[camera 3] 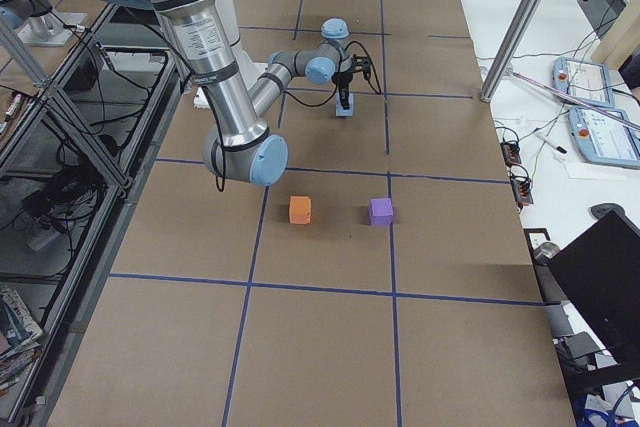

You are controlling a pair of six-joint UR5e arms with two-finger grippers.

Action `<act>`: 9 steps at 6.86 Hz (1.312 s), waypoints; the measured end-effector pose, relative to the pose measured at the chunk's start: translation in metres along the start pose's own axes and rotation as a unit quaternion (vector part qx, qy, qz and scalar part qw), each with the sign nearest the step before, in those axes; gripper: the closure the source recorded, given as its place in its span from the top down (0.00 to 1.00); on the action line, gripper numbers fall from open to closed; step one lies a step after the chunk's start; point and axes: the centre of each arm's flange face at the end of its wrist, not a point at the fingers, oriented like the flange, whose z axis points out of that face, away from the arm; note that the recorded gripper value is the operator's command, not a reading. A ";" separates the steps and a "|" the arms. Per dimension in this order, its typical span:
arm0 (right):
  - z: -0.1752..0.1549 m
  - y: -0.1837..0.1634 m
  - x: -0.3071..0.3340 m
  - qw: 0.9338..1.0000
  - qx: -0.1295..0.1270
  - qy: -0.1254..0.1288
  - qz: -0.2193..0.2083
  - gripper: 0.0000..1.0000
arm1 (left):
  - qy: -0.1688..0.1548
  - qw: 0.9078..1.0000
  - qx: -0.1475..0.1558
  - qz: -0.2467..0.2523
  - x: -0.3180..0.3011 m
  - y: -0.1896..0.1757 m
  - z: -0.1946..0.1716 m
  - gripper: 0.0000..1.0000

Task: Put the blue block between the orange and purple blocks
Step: 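Carry the light blue cube with the right gripper between purple and orange cubes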

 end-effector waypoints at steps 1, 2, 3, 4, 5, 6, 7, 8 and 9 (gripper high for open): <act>-0.015 0.003 0.068 1.000 -0.008 0.011 -0.019 0.04 | 0.000 1.000 0.000 -0.001 0.000 0.000 0.000 1.00; -0.026 0.008 0.139 0.999 -0.017 0.025 -0.038 0.04 | 0.001 1.000 0.000 -0.001 0.001 0.000 -0.001 1.00; -0.031 0.015 0.205 0.998 -0.026 0.032 -0.048 0.04 | 0.001 1.000 0.001 -0.002 0.001 0.000 -0.001 1.00; -0.035 0.021 0.262 0.998 -0.035 0.034 -0.048 0.06 | 0.002 1.000 0.001 -0.003 0.002 0.000 -0.001 1.00; -0.033 0.025 0.300 0.997 -0.046 0.038 -0.044 0.07 | 0.002 1.000 0.001 -0.003 0.002 0.000 -0.002 1.00; -0.025 0.028 0.324 0.997 -0.056 0.047 -0.035 0.08 | 0.002 1.000 0.001 -0.003 0.002 0.000 -0.002 1.00; -0.017 0.030 0.338 0.996 -0.064 0.055 -0.027 0.12 | 0.003 1.000 0.002 -0.003 0.002 0.000 -0.002 1.00; -0.012 0.030 0.345 0.996 -0.068 0.060 -0.021 0.25 | 0.003 1.000 0.002 -0.003 0.002 0.000 -0.003 1.00; -0.007 0.030 0.350 0.995 -0.072 0.064 -0.018 0.60 | 0.002 1.000 0.002 -0.004 0.002 0.000 -0.002 1.00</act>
